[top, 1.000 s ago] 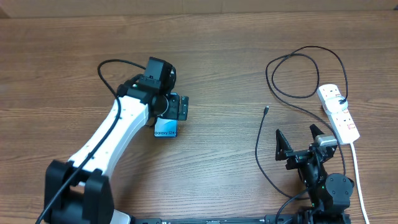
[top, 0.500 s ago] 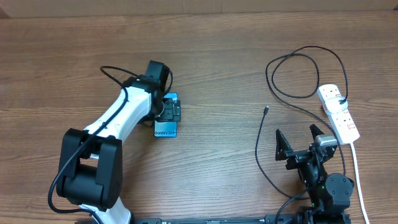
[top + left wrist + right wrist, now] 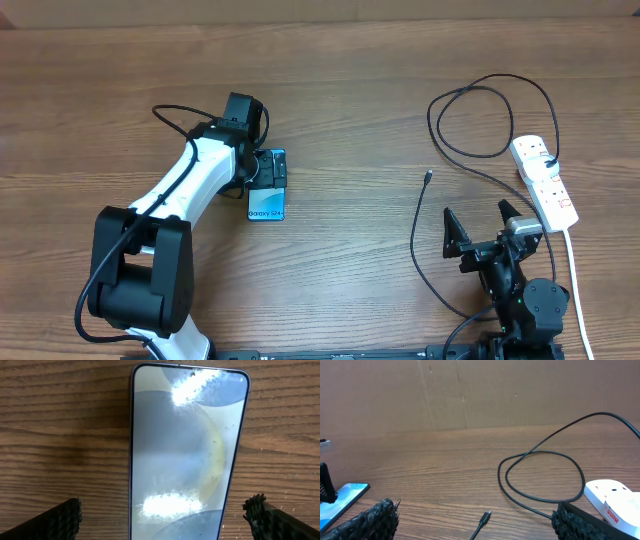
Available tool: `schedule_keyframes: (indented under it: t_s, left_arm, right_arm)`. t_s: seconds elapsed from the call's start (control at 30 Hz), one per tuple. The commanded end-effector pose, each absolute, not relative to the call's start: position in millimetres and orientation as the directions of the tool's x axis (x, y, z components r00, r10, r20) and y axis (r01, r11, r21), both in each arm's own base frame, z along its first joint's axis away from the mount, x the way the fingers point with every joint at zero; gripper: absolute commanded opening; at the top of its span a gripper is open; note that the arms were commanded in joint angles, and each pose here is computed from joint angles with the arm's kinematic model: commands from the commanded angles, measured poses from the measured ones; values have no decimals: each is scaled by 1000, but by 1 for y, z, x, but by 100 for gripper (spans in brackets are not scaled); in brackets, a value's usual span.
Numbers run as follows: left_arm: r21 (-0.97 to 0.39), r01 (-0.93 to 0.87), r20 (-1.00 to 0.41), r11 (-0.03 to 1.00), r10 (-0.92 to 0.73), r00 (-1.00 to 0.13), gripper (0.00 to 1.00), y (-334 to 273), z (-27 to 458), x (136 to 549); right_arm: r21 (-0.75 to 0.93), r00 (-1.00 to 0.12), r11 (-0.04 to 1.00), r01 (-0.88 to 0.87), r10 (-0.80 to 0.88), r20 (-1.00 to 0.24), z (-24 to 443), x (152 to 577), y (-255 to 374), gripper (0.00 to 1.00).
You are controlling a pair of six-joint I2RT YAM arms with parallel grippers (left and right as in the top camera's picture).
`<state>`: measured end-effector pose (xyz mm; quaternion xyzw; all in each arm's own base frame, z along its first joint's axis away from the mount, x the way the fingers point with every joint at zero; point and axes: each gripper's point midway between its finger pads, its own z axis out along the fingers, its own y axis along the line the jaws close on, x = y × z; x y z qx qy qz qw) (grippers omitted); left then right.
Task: Plug charger to phone and switch on socket
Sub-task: 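Lower the left gripper and close it on the smartphone's sides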
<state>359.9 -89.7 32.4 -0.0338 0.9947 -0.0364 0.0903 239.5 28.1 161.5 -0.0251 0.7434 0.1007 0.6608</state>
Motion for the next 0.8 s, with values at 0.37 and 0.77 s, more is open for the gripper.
schedule_keyframes:
  t_s: [0.37,0.77]
  left_arm:
    - [-81,34,-69,996,28,-997,99,-99,-14,352]
    - [-65,52,33,997,54,-998,100,-100,-16,326]
  right_arm:
    - [109,-111,979,-173,91,-990,167,238,28,100]
    - [109,-111,979,-173,91,-990,167,238,28,100]
